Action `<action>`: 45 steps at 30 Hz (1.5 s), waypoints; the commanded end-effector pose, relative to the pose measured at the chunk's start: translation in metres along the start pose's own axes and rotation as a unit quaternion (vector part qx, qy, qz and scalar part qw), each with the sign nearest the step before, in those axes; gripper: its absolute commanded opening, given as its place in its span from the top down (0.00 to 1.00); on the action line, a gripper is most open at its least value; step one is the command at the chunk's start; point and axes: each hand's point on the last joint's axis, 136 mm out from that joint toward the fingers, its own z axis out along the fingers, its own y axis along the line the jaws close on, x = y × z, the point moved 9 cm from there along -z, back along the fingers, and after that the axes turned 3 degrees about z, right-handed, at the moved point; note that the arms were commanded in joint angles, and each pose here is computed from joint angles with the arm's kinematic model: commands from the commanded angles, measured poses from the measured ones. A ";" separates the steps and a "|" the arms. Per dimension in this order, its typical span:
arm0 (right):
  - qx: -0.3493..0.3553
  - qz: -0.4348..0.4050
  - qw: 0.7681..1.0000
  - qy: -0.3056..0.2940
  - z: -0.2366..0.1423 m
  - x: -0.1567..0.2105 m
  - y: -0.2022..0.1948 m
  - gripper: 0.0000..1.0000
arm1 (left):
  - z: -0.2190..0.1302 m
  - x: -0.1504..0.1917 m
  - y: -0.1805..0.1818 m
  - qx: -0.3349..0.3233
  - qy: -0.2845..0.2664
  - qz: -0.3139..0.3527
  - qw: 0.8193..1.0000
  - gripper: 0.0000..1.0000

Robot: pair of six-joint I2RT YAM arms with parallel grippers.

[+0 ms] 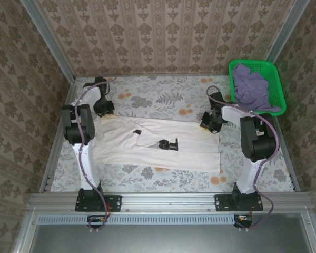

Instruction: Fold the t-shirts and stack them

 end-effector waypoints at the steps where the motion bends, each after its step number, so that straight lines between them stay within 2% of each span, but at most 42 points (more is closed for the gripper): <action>1: 0.036 0.030 0.999 0.021 0.008 -0.003 -0.009 0.78 | 0.018 -0.006 0.026 -0.090 0.022 -0.011 0.996 0.76; 5: 0.030 0.054 0.998 0.019 0.008 -0.008 -0.012 0.76 | 0.024 -0.018 0.038 -0.117 0.018 -0.025 0.993 0.77; 9: 0.004 0.056 0.998 0.010 0.001 -0.015 -0.008 0.69 | 0.013 -0.031 0.038 -0.102 0.002 -0.029 0.994 0.77; 13: -0.037 0.059 0.997 -0.022 -0.016 -0.020 0.003 0.61 | -0.023 -0.040 0.030 -0.062 -0.037 -0.036 0.997 0.74; 16: -0.072 0.051 0.995 -0.047 -0.032 -0.020 0.015 0.55 | -0.058 -0.039 0.020 -0.026 -0.076 -0.043 0.996 0.67; 19: -0.128 0.009 0.989 -0.067 -0.047 -0.013 0.046 0.53 | -0.086 -0.026 0.000 0.032 -0.103 -0.035 0.994 0.63; 22: -0.196 -0.046 0.978 -0.050 -0.046 0.004 0.090 0.53 | -0.094 -0.006 -0.024 0.107 -0.094 -0.017 0.990 0.63; 24: -0.224 -0.094 0.970 -0.024 -0.037 0.021 0.128 0.54 | -0.088 0.007 -0.041 0.151 -0.062 0.002 0.987 0.64; 27: -0.238 -0.163 0.957 0.020 -0.016 0.044 0.179 0.55 | -0.070 0.026 -0.052 0.147 -0.029 0.019 0.989 0.68; 30: -0.252 -0.210 0.943 0.062 0.005 0.063 0.223 0.57 | -0.047 0.036 -0.045 0.123 -0.001 -0.006 0.992 0.74; 34: -0.259 -0.265 0.925 0.082 0.027 0.085 0.271 0.58 | -0.019 0.044 -0.033 0.113 0.041 -0.053 0.991 0.77; 38: -0.233 -0.291 0.922 0.105 0.052 0.102 0.295 0.62 | -0.003 0.048 -0.027 0.103 0.064 -0.066 0.990 0.76; 45: -0.193 -0.292 0.933 0.077 0.070 0.101 0.301 0.65 | 0.008 0.050 -0.015 0.096 0.078 -0.084 0.989 0.74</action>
